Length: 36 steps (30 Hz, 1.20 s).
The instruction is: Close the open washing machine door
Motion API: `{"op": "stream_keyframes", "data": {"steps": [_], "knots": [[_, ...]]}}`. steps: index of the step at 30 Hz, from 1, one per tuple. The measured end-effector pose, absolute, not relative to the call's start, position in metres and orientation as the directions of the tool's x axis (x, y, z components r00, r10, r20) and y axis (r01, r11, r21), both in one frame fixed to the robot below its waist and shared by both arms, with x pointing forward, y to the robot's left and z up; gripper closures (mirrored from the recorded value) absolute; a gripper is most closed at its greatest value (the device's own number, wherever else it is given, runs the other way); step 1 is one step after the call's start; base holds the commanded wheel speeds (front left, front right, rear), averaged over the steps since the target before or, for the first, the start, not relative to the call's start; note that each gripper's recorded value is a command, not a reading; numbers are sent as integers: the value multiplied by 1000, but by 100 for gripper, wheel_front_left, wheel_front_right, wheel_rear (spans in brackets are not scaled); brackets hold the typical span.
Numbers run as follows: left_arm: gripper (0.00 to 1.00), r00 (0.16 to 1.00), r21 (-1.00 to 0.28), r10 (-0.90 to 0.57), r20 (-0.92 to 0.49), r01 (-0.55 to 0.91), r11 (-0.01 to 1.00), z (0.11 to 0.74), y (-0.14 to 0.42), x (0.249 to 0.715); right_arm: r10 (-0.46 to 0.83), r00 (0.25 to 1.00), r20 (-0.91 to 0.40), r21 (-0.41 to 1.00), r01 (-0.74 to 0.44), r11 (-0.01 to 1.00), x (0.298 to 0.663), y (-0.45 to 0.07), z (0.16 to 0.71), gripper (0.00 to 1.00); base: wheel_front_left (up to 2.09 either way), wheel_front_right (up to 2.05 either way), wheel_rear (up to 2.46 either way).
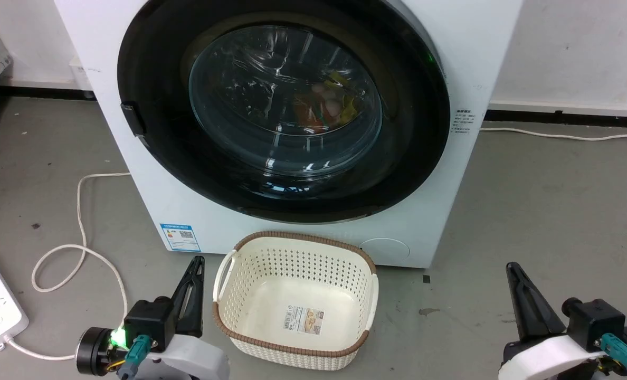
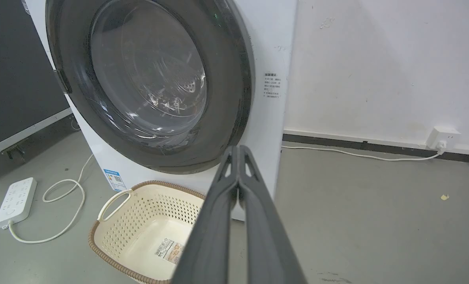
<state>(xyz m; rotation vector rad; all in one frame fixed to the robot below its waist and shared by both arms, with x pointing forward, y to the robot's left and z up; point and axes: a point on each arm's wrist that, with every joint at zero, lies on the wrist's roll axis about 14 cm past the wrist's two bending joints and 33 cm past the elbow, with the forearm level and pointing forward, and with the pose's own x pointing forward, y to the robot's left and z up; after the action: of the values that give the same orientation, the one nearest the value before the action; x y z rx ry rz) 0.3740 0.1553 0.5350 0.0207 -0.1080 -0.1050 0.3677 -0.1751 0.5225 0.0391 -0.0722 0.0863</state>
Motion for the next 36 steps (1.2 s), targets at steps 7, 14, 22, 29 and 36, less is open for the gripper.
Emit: {"op": "stream_keyframes", "data": {"steps": [7, 14, 22, 29, 36], "knots": [[100, 990, 29, -96, 99, 94, 995, 535, 157, 375, 89, 994, 65, 32, -92, 995, 368, -174, 523, 100, 0, 0, 0], [100, 992, 31, -91, 91, 88, 996, 535, 158, 375, 94, 994, 62, 24, -95, 995, 369, -173, 524, 100, 0, 0, 0], [100, 994, 31, -78, 81, 76, 997, 535, 161, 375, 100, 994, 49, 14, -100, 995, 370, -171, 524, 100, 0, 0, 0], [100, 995, 31, -68, 71, 66, 997, 534, 163, 376, 104, 994, 44, 6, -105, 994, 370, -170, 525, 100, 0, 0, 0], [100, 997, 36, -59, 55, 57, 998, 532, 165, 375, 109, 993, 35, -6, -109, 994, 371, -168, 525, 100, 0, 0, 0]]}}
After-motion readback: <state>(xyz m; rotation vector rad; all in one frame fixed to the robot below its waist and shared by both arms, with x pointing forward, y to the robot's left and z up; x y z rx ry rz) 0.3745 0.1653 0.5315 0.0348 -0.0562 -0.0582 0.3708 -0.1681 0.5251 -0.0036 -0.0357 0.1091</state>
